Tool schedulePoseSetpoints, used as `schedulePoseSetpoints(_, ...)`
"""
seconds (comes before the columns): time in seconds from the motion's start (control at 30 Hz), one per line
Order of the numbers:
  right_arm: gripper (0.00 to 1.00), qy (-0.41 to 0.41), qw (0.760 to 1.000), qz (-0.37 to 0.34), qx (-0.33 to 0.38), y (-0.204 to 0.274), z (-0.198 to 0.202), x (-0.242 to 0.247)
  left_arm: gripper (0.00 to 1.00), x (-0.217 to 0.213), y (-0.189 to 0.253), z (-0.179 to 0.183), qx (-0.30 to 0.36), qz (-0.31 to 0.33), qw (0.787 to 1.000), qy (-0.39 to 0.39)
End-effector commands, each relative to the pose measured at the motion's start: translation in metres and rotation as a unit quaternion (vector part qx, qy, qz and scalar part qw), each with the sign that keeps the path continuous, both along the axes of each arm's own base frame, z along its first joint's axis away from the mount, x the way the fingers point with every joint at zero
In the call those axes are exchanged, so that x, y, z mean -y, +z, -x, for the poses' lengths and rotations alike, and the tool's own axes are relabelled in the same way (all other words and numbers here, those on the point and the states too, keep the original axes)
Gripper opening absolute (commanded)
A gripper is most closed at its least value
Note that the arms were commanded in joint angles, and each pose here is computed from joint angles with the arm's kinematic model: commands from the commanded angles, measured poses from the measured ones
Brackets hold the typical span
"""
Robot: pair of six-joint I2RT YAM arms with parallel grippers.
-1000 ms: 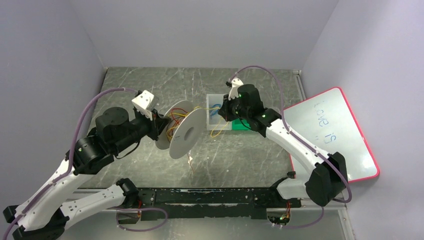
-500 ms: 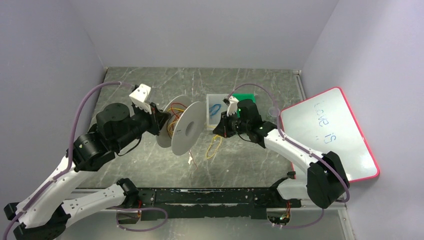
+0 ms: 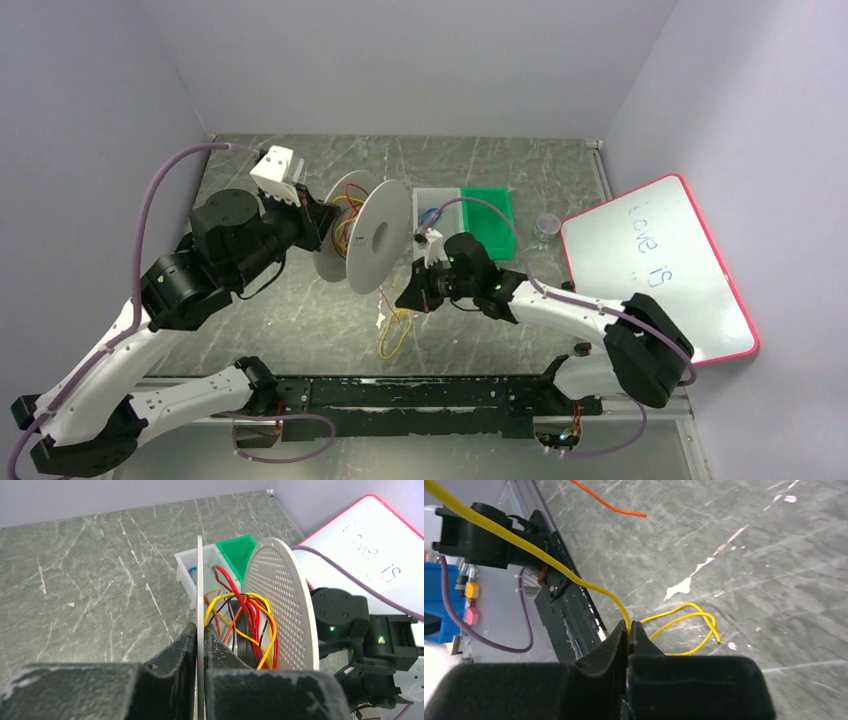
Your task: Wrap the cables
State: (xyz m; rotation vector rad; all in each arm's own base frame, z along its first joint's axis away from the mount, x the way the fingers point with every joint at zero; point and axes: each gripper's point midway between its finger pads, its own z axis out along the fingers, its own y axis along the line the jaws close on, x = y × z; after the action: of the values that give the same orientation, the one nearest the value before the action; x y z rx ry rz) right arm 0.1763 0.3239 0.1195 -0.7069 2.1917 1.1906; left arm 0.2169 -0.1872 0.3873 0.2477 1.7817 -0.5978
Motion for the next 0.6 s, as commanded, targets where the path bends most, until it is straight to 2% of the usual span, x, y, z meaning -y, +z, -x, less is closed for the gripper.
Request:
schedulePoseSetpoints(0.0, 0.03, -0.003, 1.0, -0.022, -0.005, -0.002, 0.007, -0.015, 0.07, -0.004, 0.055, -0.001, 0.049, 0.084, 0.995, 0.018)
schedulePoseSetpoints(0.57, 0.04, -0.011, 0.999, -0.018, -0.049, -0.036, 0.041, -0.013, 0.07, -0.019, 0.073, -0.003, 0.055, 0.112, 0.99, 0.058)
